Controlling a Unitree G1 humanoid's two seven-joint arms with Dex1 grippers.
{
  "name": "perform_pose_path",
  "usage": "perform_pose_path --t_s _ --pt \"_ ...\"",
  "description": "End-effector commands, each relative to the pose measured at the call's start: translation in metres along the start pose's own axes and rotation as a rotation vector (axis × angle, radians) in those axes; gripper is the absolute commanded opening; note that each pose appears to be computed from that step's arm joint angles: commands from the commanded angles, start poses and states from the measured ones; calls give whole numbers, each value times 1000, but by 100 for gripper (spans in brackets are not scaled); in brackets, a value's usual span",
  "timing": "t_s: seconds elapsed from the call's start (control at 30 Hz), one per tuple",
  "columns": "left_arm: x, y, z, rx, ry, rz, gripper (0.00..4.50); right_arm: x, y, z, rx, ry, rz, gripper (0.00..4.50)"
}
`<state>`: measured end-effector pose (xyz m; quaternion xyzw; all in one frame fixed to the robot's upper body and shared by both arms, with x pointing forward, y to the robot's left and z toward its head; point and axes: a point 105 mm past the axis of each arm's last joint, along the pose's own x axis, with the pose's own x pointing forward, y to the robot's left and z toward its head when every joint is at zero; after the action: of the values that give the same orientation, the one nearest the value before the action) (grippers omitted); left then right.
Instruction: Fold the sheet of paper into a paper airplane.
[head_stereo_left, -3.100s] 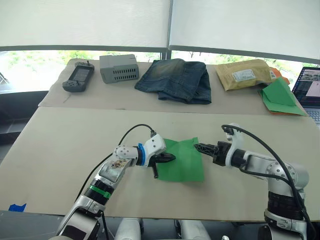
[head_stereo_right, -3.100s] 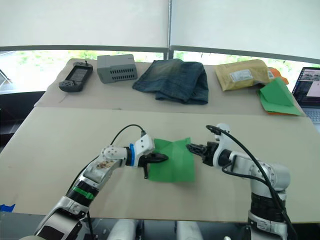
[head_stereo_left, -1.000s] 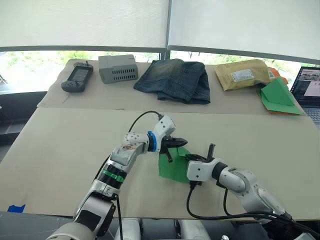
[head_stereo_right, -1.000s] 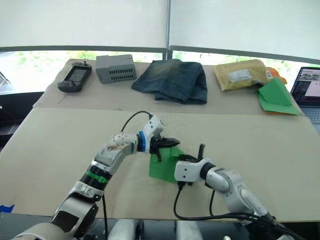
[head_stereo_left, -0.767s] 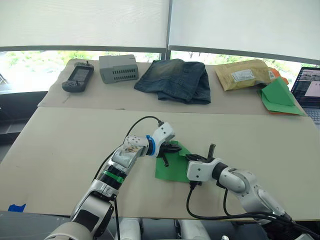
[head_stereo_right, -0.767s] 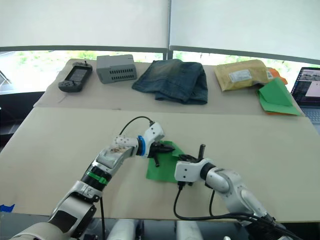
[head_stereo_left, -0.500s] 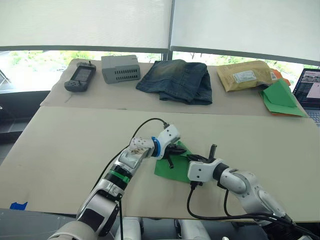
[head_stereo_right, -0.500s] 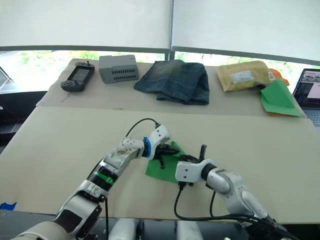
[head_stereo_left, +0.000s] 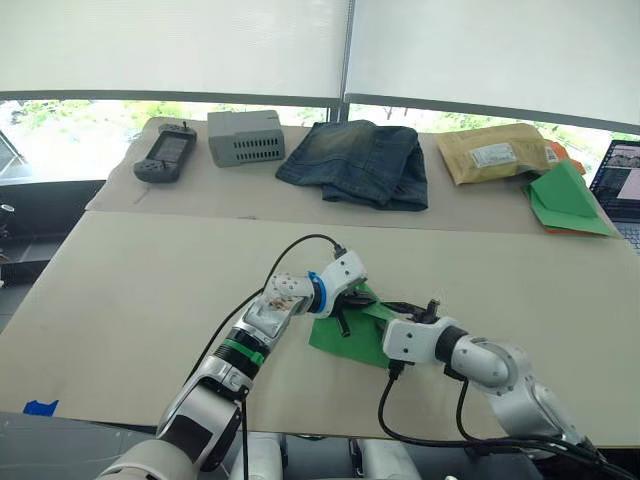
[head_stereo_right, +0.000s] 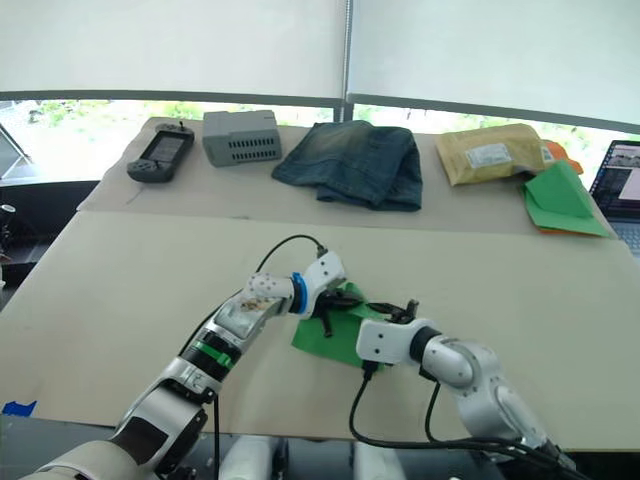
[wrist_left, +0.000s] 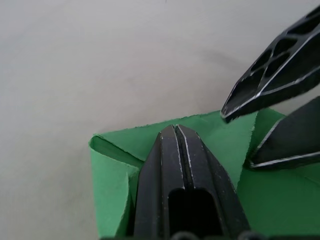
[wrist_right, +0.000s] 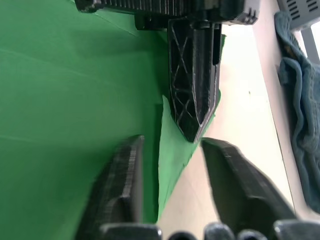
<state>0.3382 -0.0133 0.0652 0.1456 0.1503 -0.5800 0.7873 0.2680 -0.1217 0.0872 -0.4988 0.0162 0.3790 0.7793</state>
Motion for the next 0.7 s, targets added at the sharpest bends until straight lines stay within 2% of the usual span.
perform_pose_path --t_s 0.03,0.1,0.13,0.23,0.3,0.37,0.4,0.7 --pt "-1 4 -24 -21 94 32 0 -12 -15 9 91 -28 -46 327" --pt "-2 4 -24 -18 91 32 0 -17 -32 11 215 -59 -105 327" --pt "-2 3 -23 -15 90 29 0 -17 -40 11 280 -72 -127 306" --pt "-3 1 -24 -14 88 26 0 -13 -49 4 410 -62 -160 206" --pt "-3 0 -29 -24 110 27 0 -5 -48 -11 589 -2 -183 134" --pt "-2 0 -28 -21 111 27 0 3 -47 -13 777 -11 -192 69" --pt "-2 0 -25 -23 100 28 0 5 -45 -12 810 -10 -178 12" --pt "-2 3 -20 -16 85 38 0 20 -15 -19 991 42 -115 5"
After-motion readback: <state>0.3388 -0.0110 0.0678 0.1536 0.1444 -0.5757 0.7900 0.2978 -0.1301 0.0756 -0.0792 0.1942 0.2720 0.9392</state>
